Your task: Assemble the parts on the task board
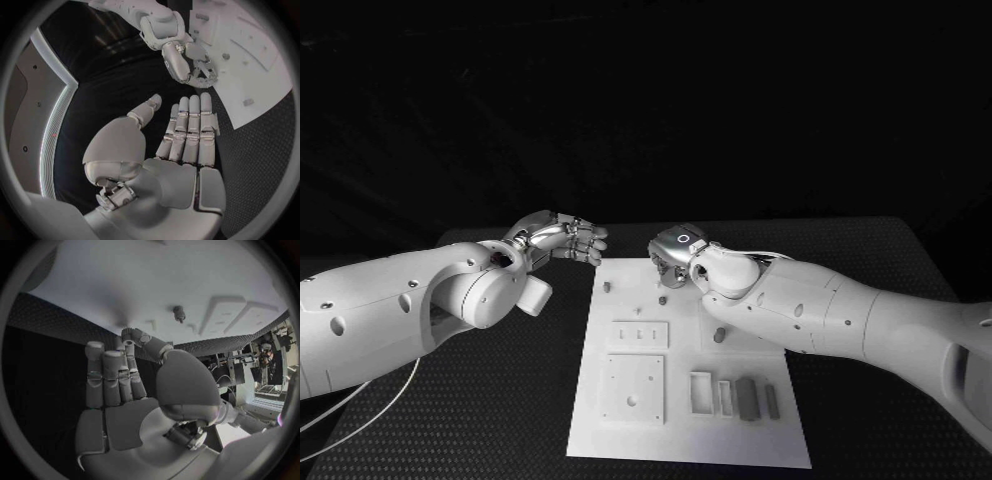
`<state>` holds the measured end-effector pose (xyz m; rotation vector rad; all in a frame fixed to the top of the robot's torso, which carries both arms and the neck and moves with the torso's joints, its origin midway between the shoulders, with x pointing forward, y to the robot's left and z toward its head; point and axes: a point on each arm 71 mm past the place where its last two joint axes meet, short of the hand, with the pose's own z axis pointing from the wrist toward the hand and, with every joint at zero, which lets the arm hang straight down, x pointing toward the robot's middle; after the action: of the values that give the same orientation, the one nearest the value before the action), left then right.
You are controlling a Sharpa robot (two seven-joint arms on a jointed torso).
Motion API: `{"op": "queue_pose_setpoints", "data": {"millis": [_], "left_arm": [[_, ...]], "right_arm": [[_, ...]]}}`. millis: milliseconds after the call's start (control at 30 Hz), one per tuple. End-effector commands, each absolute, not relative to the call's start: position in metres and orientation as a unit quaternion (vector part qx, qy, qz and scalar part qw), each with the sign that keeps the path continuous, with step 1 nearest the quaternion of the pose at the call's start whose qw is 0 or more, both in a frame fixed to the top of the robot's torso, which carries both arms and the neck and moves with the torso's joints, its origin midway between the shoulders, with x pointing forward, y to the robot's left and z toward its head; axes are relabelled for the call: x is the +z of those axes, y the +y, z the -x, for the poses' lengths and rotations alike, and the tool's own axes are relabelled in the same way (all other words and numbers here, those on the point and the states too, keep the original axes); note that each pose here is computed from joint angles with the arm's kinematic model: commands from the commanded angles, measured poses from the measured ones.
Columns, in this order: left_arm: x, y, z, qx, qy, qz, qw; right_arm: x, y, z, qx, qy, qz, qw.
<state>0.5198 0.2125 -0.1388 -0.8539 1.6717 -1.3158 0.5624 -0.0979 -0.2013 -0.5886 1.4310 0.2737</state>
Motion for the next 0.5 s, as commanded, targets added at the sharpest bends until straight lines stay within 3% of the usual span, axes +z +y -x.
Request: {"op": "queue_pose_setpoints", "data": {"millis": [33,500], "left_arm": [[-0.1372,0.2103,-0.5194,-0.528,0.665,0.334,0.41],[-0.137,0.2126,-0.519,-0.526,0.664,0.336,0.412]], "right_arm": [[-0.2036,-0.1005,-0.5636,0.128,0.657,0.255,0.698],[-0.2004,-0.1053,-0.562,0.138,0.649,0.242,0.708]]}}
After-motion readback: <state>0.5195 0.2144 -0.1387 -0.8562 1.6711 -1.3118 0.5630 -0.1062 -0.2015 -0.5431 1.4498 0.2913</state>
